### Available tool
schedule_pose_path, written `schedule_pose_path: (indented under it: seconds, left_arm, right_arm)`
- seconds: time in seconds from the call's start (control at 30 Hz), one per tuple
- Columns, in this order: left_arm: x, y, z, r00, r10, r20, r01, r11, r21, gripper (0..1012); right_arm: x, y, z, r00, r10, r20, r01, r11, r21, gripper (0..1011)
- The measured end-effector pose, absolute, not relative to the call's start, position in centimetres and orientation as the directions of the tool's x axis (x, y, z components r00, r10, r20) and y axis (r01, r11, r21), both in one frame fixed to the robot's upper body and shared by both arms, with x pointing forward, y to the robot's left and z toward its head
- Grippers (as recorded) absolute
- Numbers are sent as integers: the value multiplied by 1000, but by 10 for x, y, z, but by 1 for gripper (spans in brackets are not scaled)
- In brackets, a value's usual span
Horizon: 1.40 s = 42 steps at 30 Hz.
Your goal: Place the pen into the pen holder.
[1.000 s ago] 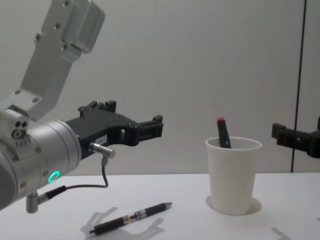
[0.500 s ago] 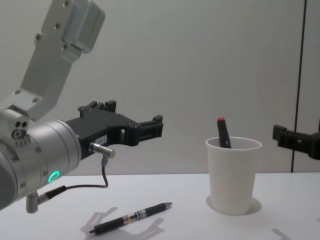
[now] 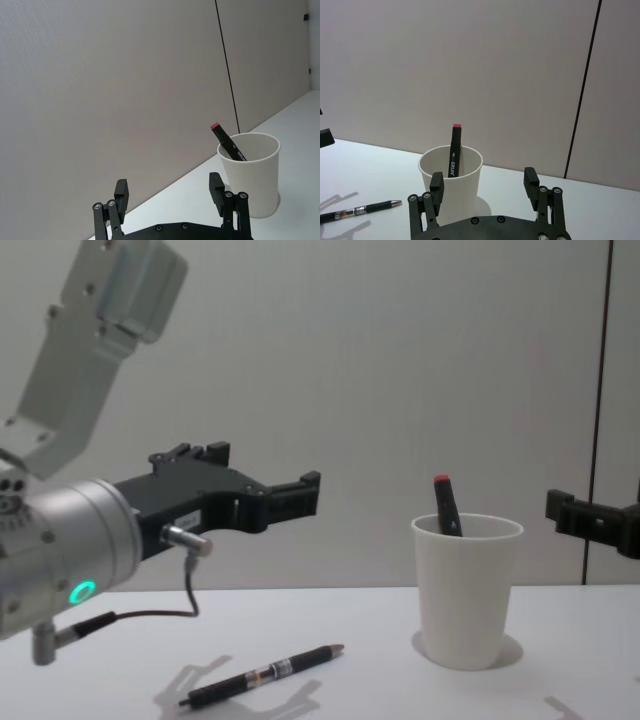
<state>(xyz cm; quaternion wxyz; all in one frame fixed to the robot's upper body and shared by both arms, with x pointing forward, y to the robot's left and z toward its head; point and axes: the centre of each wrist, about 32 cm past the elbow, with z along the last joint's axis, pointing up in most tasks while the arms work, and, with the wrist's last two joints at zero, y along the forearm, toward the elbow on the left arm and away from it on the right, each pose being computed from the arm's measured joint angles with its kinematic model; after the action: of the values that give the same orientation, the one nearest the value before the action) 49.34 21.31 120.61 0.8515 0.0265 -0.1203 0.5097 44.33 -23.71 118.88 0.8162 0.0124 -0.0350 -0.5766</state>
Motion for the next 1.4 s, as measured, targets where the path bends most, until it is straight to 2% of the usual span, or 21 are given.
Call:
schedule_pose_path:
  seconds: [0.4, 0.87, 1.4]
  left_arm:
    - [493, 240, 1210, 500, 835, 229, -852, 522, -41, 1001]
    - [498, 267, 1217, 599, 770, 220, -796, 602, 59, 1001]
    - [515, 275, 1218, 693, 700, 172, -720, 663, 207, 1001]
  right_arm:
    - [443, -237, 1189, 333, -942, 43, 940, 335, 60, 1002]
    - [443, -237, 1189, 333, -942, 43, 940, 335, 60, 1001]
    - [443, -237, 1189, 333, -942, 43, 940, 335, 60, 1002]
